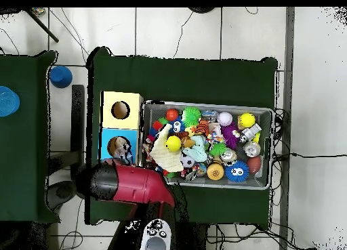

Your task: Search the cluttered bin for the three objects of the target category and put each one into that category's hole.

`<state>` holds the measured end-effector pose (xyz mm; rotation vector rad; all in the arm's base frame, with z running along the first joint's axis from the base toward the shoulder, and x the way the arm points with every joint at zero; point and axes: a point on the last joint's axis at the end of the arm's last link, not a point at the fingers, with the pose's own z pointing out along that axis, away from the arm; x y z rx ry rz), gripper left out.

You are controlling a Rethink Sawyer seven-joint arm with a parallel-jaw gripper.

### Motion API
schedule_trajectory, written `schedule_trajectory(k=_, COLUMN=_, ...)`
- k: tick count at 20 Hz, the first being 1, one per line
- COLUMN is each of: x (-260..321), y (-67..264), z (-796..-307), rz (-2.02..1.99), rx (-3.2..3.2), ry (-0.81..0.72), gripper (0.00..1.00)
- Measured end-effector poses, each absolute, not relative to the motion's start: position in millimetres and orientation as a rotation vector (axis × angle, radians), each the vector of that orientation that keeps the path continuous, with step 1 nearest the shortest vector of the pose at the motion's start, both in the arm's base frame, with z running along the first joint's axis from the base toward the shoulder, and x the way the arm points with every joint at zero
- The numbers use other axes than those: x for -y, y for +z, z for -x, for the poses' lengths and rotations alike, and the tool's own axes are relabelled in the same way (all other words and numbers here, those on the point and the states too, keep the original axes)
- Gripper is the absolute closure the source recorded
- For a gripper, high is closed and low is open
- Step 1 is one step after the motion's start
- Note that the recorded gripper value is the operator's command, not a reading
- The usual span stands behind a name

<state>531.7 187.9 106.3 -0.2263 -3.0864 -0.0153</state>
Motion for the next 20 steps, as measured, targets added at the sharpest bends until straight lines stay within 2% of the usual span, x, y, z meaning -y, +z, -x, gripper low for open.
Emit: schedule_trajectory(k=20, x=-197.4, y=103.9, z=-540.6, rz=0.380, rx=3.082, ry=0.051, gripper=1.00)
